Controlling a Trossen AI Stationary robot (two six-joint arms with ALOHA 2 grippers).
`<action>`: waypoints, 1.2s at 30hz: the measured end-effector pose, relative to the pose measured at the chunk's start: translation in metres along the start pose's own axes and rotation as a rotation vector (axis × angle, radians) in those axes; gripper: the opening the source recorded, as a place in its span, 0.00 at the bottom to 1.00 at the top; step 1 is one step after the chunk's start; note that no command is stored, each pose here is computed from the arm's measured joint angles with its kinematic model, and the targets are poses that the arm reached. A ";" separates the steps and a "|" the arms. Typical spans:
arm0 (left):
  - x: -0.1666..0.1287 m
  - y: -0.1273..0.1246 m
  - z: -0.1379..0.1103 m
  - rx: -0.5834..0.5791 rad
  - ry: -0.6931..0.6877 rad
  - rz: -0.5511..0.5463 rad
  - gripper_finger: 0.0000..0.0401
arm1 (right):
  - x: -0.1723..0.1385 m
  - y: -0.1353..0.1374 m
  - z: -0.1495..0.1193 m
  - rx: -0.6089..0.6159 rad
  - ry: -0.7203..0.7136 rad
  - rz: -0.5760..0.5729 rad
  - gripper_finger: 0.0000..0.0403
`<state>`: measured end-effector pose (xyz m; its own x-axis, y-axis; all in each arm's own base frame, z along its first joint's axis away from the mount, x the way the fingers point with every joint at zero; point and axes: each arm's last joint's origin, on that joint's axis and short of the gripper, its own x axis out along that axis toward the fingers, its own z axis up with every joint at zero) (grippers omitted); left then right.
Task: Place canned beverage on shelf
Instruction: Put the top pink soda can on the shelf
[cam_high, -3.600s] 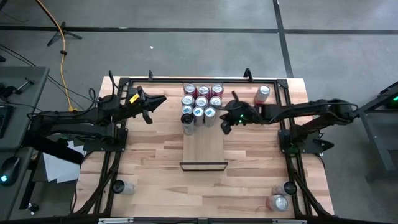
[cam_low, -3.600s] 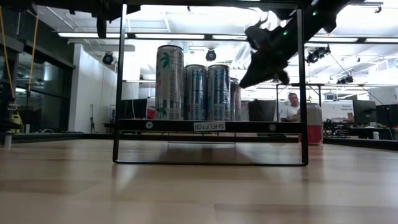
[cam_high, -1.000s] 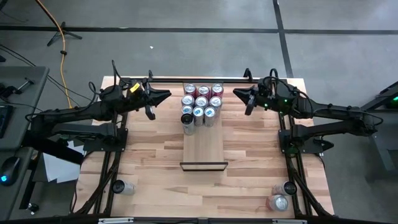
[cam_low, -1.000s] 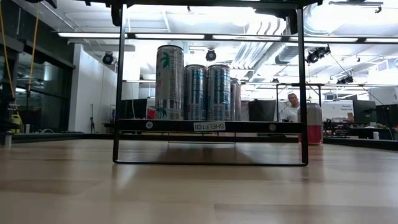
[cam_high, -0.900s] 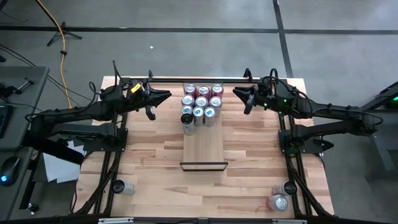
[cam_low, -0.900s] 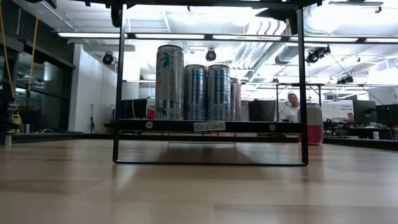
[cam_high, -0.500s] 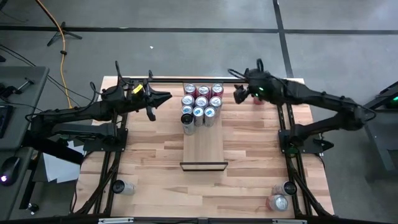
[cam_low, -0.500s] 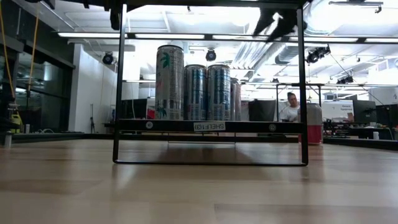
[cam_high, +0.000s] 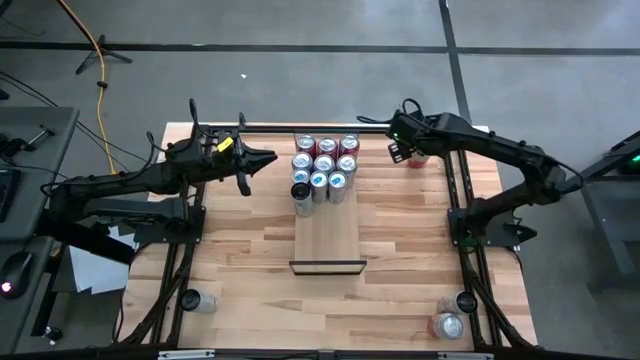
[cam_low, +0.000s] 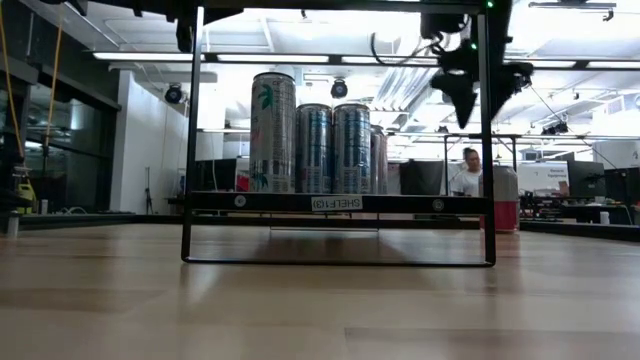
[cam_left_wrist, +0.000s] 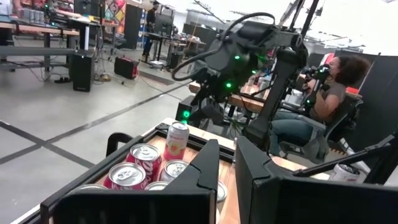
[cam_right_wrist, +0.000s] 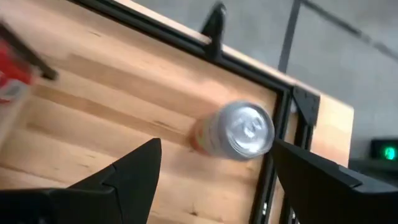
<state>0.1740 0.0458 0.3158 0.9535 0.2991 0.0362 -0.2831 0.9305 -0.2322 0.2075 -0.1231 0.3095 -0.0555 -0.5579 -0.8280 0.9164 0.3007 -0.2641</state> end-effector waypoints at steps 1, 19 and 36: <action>0.000 0.000 0.000 0.000 0.005 -0.003 0.00 | 0.003 -0.003 -0.002 0.017 0.011 -0.007 0.72; 0.000 0.000 -0.001 -0.001 0.012 -0.016 0.00 | 0.009 -0.030 -0.012 0.194 -0.061 0.142 0.72; 0.000 0.000 -0.001 -0.001 0.012 -0.016 0.00 | 0.011 -0.033 -0.009 0.219 -0.063 0.133 0.79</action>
<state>0.1742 0.0453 0.3151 0.9592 0.2812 0.0284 -0.2673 0.9351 -0.2328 0.1726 -0.1320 0.3045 0.0898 -0.5738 -0.8141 0.9783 0.2043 -0.0360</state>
